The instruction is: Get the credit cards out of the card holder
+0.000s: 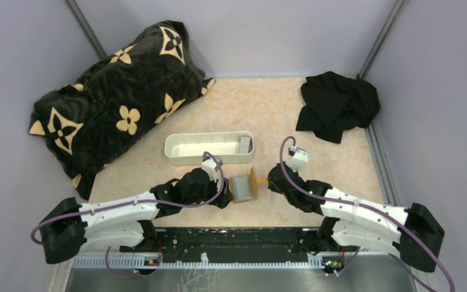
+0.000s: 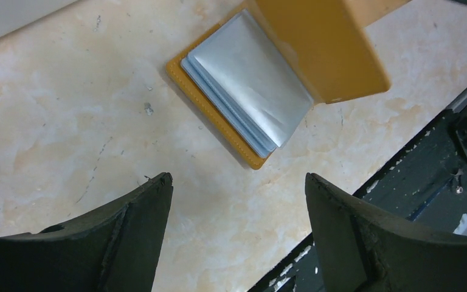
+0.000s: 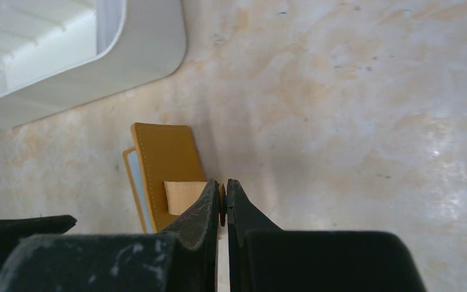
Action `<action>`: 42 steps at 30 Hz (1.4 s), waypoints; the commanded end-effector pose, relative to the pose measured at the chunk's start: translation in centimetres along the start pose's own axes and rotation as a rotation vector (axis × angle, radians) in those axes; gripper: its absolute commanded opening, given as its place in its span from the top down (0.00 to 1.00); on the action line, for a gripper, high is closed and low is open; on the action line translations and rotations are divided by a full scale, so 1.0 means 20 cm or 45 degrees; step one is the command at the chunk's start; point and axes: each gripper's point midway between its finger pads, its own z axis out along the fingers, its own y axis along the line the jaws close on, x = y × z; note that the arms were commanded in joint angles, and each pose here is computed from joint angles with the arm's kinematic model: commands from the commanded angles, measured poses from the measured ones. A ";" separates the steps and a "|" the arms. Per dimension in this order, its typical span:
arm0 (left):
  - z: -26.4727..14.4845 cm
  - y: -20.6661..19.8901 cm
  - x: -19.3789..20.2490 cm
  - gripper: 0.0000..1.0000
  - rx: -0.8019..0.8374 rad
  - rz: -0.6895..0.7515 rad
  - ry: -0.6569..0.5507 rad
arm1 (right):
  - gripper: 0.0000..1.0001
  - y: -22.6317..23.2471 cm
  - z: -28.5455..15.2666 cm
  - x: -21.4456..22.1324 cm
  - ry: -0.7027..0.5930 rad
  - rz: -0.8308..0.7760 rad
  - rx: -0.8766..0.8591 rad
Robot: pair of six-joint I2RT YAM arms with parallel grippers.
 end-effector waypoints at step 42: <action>0.59 -0.10 0.22 0.41 -0.277 0.314 0.313 | 0.80 -0.17 -0.11 -0.11 -0.063 0.027 -0.085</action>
